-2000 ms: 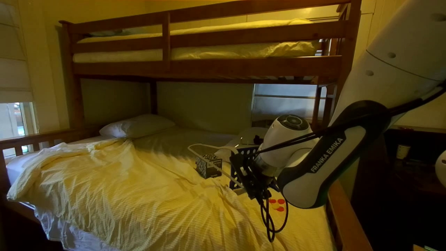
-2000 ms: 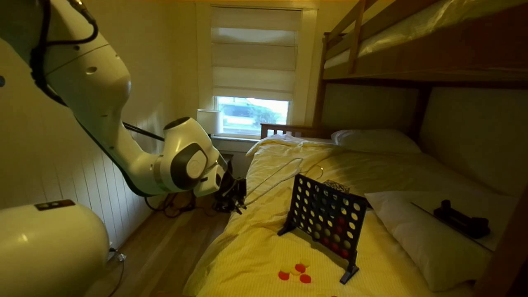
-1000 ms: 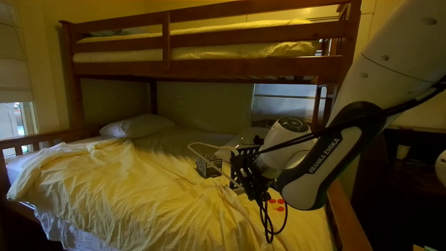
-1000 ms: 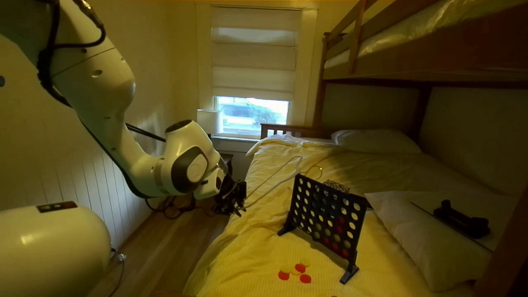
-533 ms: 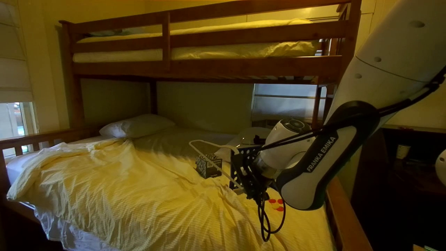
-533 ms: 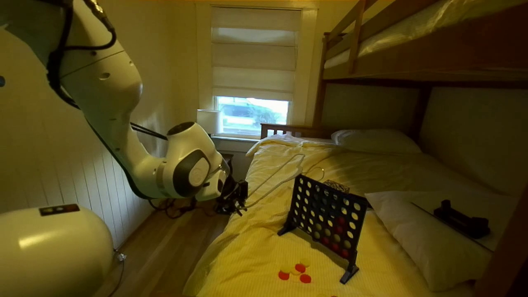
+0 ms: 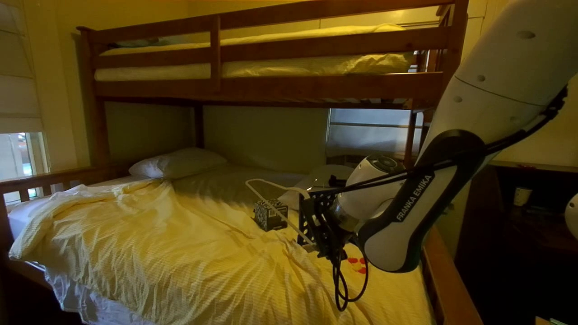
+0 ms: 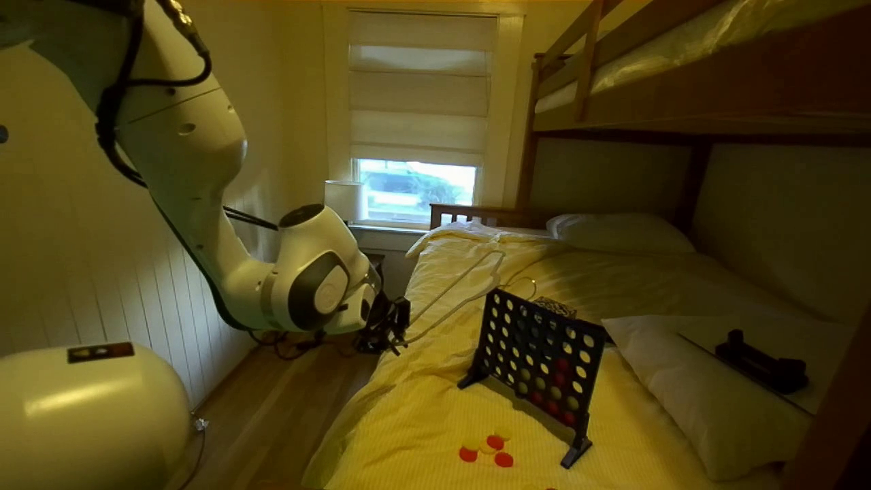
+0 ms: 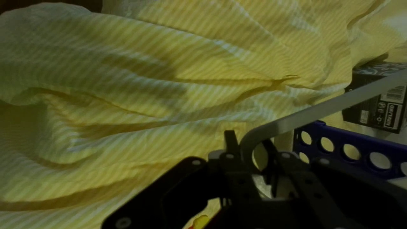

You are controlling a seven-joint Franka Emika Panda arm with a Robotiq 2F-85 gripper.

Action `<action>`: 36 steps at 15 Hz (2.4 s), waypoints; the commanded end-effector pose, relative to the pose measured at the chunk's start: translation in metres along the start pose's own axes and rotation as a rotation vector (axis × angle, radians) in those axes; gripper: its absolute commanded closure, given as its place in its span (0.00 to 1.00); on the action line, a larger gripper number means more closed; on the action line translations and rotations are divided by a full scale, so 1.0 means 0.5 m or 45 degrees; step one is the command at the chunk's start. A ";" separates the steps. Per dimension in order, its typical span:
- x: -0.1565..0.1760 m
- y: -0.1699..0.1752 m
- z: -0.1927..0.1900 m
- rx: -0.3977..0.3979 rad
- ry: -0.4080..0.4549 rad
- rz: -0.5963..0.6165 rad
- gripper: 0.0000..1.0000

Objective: Pick up the hang wire and put it on the black object

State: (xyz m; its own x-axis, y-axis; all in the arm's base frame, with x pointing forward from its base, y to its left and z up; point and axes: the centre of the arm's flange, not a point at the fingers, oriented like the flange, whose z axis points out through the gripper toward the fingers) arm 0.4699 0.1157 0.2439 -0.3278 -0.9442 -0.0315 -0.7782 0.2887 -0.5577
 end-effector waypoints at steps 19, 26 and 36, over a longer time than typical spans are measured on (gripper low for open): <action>0.019 0.013 0.049 -0.002 -0.136 0.079 0.95; 0.021 0.014 0.064 -0.028 -0.162 0.087 0.95; 0.020 0.014 0.075 -0.054 -0.174 0.099 0.95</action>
State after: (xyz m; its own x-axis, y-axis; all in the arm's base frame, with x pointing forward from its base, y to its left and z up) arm 0.4783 0.1051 0.2078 -0.3300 -0.9287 -0.1693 -0.7762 0.3690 -0.5113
